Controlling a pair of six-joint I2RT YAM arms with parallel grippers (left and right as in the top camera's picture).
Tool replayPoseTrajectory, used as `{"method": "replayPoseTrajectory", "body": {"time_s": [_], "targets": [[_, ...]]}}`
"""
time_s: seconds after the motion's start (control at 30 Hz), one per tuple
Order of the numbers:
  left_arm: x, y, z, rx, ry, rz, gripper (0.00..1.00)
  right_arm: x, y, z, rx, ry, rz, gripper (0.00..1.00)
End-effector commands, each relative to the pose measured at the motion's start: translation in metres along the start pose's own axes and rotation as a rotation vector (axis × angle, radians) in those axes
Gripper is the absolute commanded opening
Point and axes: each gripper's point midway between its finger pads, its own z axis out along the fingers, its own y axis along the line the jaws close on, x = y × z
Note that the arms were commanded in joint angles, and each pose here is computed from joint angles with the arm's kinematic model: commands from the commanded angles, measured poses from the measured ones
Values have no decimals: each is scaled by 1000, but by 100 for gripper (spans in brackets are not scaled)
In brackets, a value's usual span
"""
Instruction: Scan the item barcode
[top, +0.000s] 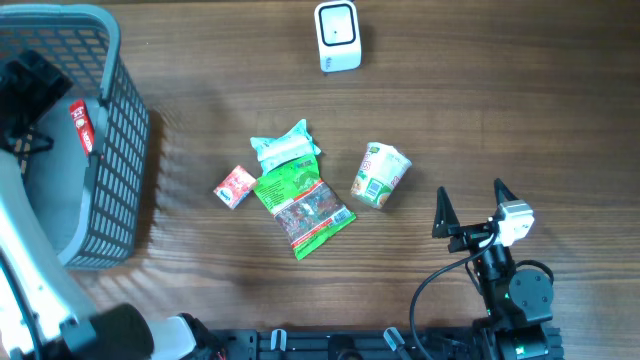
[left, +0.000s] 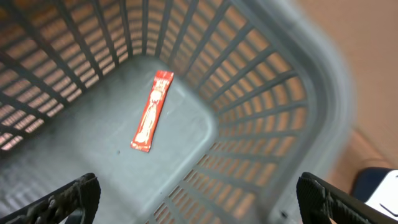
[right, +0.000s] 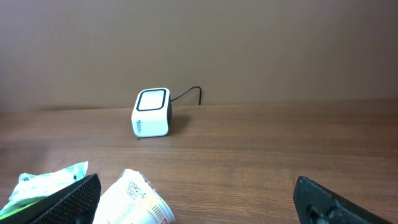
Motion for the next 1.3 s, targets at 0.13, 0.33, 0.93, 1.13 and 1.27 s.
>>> {"method": "replayPoseTrajectory", "body": {"time_s": [0.13,0.33,0.93,1.13,1.27], "targets": [[29,49,98,-182,220,58,88,-2,-3,0,17,-10,-4,100],[70,67,169,-206,413,36,62,-2,-3,0,17,-10,-4,99],[128,107,256,-256,520,15,34,-2,-3,0,17,-10,-4,100],[90,83,226,-187,441,-10,4,-2,-3,0,17,-10,-4,100],[18,54,145,-144,216,-82,4,-2,-3,0,17,-10,-4,100]]}}
